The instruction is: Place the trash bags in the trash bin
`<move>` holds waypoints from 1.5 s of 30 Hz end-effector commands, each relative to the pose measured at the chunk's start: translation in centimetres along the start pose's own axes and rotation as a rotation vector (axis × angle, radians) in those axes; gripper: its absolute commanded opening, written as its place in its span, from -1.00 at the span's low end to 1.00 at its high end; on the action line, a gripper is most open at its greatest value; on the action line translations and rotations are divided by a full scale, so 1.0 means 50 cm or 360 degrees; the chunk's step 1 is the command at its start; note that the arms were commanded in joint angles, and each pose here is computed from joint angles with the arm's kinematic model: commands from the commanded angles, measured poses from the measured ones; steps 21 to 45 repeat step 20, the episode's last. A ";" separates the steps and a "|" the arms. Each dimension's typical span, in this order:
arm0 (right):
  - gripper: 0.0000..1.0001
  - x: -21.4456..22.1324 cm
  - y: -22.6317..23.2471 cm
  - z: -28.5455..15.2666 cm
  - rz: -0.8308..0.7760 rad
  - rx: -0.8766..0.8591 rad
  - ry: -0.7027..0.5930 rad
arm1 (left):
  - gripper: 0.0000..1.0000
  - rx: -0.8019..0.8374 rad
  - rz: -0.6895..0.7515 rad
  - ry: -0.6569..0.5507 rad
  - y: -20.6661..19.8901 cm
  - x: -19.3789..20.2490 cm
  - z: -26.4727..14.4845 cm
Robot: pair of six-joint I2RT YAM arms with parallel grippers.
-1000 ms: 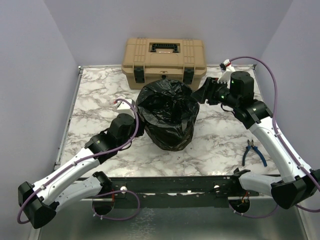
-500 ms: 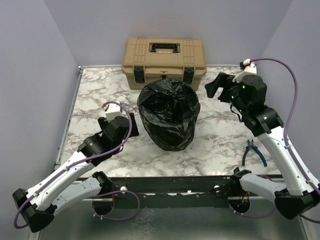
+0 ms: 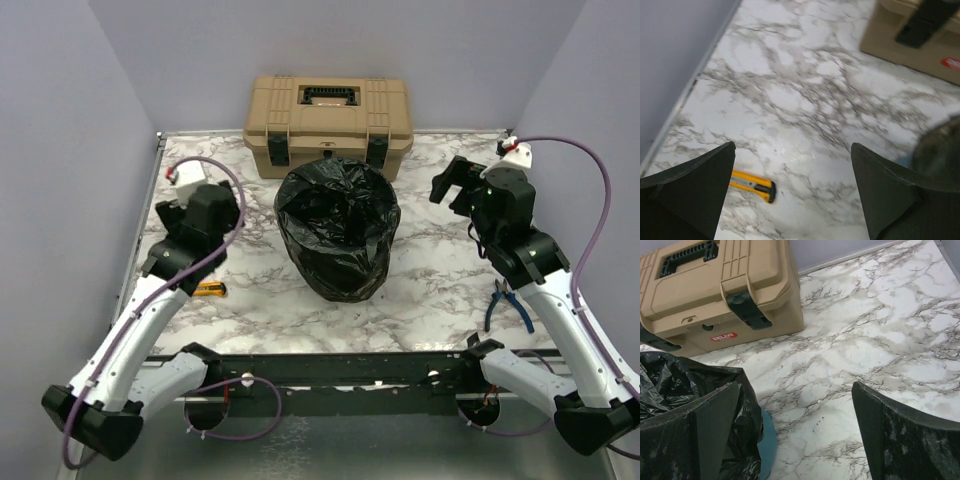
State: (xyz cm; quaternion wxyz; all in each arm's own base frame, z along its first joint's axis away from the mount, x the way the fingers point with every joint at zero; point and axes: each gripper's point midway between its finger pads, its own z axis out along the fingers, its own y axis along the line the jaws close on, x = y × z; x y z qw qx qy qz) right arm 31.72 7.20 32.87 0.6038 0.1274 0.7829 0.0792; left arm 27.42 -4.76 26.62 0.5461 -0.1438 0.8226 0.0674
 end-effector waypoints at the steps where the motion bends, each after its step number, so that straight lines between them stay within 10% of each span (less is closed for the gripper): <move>1: 1.00 0.024 -0.017 0.005 -0.0042 0.0043 0.0048 | 0.98 0.0075 -0.0011 0.0135 0.049 -0.045 0.085; 45: 1.00 0.048 0.005 0.005 0.0019 -0.0050 0.0119 | 0.98 -0.0064 -0.0219 0.0132 0.103 -0.099 0.107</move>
